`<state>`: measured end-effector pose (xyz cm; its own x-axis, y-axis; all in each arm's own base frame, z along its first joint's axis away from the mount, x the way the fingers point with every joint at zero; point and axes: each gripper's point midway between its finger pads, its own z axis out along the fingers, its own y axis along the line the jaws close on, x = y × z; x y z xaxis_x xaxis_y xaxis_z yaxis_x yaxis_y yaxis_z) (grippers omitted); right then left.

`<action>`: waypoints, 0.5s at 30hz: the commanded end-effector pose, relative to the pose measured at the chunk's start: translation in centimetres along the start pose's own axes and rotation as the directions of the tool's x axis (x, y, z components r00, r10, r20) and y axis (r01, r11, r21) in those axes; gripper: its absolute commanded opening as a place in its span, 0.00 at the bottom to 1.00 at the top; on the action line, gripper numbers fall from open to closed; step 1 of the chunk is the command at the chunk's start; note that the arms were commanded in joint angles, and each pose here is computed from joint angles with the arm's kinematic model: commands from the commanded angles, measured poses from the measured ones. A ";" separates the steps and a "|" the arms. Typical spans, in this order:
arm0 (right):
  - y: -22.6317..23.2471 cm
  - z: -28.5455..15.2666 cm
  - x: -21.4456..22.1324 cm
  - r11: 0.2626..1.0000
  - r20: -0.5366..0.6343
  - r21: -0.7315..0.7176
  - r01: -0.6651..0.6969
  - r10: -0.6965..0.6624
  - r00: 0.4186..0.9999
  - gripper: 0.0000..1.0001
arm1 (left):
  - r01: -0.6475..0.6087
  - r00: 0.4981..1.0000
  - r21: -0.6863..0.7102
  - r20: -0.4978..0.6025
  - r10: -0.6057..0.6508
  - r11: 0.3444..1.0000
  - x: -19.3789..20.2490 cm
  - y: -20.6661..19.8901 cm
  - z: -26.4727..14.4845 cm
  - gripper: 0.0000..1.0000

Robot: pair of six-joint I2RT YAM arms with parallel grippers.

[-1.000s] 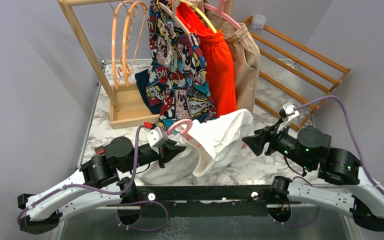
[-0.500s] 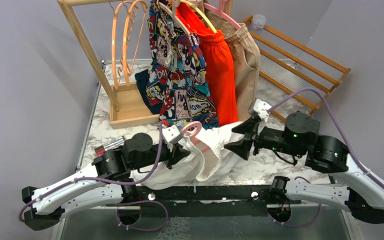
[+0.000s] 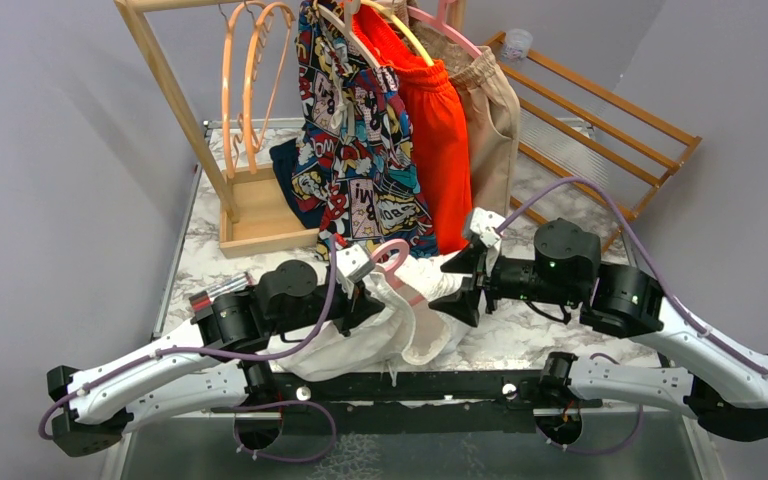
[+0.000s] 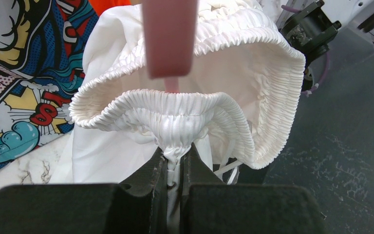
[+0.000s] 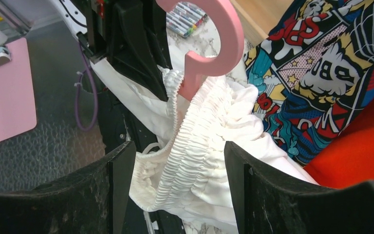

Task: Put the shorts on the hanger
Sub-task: Hang the shorts on the hanger.

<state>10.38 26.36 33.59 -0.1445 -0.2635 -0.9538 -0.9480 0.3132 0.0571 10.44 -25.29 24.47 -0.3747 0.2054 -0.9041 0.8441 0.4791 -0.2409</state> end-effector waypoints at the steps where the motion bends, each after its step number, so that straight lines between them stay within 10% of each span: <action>1: 0.7 0.4 1.2 0.999 -0.027 -0.044 0.014 -0.016 1.000 0.70 | 0.017 0.997 0.033 0.079 -0.020 0.999 -2.5 -0.9 -0.8 0.00; 15: -1.3 1.6 3.2 0.998 -0.073 0.058 0.012 -0.008 0.997 0.73 | 0.041 0.996 0.012 0.079 -0.042 0.999 -2.5 -0.6 -0.7 0.00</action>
<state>10.81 26.57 30.02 -0.1767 -0.3385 -0.9242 -0.9425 0.3288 0.0597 10.38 -25.26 24.57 -0.3889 0.1941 -0.9006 0.8368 0.4834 -0.2571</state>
